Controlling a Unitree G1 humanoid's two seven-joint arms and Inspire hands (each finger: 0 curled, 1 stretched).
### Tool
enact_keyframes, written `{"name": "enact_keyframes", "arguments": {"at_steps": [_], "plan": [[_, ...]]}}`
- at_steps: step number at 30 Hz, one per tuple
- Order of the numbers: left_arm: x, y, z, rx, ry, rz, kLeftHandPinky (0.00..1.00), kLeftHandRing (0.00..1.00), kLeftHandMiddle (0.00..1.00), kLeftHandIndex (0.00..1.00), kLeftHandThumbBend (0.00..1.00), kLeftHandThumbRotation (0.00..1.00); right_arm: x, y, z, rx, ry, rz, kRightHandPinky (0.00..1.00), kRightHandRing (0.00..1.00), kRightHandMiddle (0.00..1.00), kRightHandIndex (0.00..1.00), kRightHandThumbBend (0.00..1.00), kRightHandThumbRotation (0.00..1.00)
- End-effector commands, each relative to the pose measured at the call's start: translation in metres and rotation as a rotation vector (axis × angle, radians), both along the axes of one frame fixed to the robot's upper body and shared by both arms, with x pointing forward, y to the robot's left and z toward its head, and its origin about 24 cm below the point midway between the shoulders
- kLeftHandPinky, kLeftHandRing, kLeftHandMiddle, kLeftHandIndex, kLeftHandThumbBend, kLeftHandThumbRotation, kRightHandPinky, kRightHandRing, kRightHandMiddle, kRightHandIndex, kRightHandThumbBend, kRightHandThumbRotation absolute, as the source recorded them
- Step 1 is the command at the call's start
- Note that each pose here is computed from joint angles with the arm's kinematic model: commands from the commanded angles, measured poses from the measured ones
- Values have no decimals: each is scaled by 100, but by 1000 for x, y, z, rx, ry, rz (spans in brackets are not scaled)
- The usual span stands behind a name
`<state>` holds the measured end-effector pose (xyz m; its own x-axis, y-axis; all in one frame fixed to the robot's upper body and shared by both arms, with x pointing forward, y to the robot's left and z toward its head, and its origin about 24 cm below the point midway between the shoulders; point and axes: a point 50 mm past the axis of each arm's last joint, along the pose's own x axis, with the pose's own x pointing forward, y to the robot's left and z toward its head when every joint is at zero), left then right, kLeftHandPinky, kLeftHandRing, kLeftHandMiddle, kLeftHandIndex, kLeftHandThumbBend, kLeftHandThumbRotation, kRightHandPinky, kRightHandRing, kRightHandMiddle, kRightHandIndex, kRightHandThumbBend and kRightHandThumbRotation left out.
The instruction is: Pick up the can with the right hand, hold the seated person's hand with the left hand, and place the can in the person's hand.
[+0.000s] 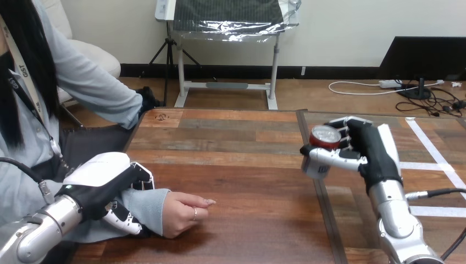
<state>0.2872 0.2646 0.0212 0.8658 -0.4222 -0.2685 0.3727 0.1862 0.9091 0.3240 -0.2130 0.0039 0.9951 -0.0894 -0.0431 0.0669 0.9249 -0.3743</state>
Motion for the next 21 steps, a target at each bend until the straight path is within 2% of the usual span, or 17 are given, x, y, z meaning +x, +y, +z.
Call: {"name": "enact_keyframes", "arguments": {"at_steps": [1, 5, 17, 21], "plan": [[20, -17, 29, -72, -131, -52, 25, 30, 37, 39, 83, 0, 16, 10, 23, -24, -89, 42, 37, 43, 50, 53, 80, 0], [21, -19, 30, -85, -136, -54, 25, 30, 36, 39, 82, 0, 16, 12, 21, -57, -83, 50, 37, 43, 50, 53, 81, 0], [25, -26, 36, -118, -150, -73, 25, 30, 36, 39, 82, 0, 14, 22, 16, -30, -67, 91, 37, 43, 50, 52, 81, 0], [27, -31, 39, -129, -169, -97, 26, 31, 37, 40, 82, 0, 14, 26, 15, -35, -64, 98, 37, 43, 50, 53, 81, 0]]}}
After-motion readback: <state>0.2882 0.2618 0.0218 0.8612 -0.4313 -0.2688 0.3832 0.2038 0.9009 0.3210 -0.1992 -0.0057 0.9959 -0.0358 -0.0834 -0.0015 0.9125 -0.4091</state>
